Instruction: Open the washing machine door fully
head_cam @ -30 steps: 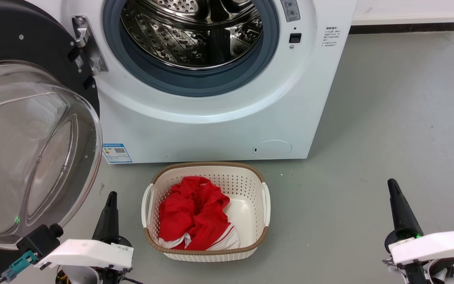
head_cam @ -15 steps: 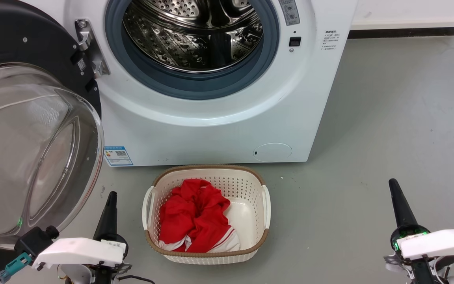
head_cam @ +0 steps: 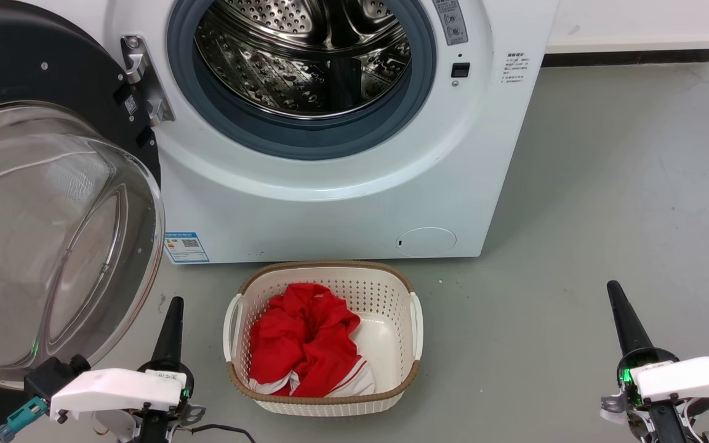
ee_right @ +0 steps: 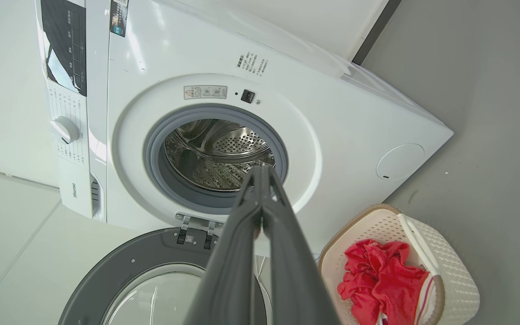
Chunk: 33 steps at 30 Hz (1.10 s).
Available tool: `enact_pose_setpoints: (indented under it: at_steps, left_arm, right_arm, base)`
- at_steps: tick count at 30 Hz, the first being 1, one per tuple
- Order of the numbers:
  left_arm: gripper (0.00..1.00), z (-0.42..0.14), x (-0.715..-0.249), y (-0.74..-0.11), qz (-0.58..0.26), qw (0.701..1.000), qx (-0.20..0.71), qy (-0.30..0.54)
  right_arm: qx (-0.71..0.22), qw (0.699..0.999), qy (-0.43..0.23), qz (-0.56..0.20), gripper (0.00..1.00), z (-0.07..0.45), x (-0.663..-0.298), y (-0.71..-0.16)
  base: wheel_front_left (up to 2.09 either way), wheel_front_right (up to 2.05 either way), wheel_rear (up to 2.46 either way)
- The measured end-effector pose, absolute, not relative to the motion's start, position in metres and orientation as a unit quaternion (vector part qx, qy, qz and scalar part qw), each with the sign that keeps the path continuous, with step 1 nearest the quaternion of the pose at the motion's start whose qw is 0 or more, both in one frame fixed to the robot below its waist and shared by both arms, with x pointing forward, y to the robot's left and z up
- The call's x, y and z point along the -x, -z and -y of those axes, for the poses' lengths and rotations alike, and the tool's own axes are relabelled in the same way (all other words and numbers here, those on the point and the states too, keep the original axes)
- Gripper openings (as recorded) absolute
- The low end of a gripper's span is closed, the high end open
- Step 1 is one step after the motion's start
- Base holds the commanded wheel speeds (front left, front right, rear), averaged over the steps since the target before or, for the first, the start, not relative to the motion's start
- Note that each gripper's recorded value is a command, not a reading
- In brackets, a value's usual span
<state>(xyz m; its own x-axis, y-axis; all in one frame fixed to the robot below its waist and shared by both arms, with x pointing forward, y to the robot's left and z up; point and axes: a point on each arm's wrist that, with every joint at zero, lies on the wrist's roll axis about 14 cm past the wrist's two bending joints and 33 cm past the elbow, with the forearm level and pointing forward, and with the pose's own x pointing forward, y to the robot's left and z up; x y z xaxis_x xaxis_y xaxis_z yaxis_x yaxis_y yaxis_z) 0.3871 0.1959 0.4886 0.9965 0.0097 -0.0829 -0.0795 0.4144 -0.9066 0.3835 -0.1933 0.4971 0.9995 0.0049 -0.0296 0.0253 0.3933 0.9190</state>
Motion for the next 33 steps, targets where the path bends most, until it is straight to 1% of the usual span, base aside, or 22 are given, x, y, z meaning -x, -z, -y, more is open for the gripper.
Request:
enact_pose_setpoints:
  at_steps: [33]
  left_arm:
    - [0.0,-0.1987,-0.3875,-0.4968,-0.018,0.756,0.654,-0.015]
  right_arm:
    - [-0.656,0.754,0.007,-0.01,0.0,0.1981,-0.386,-0.5003]
  base:
    - [0.0,0.0,0.0]
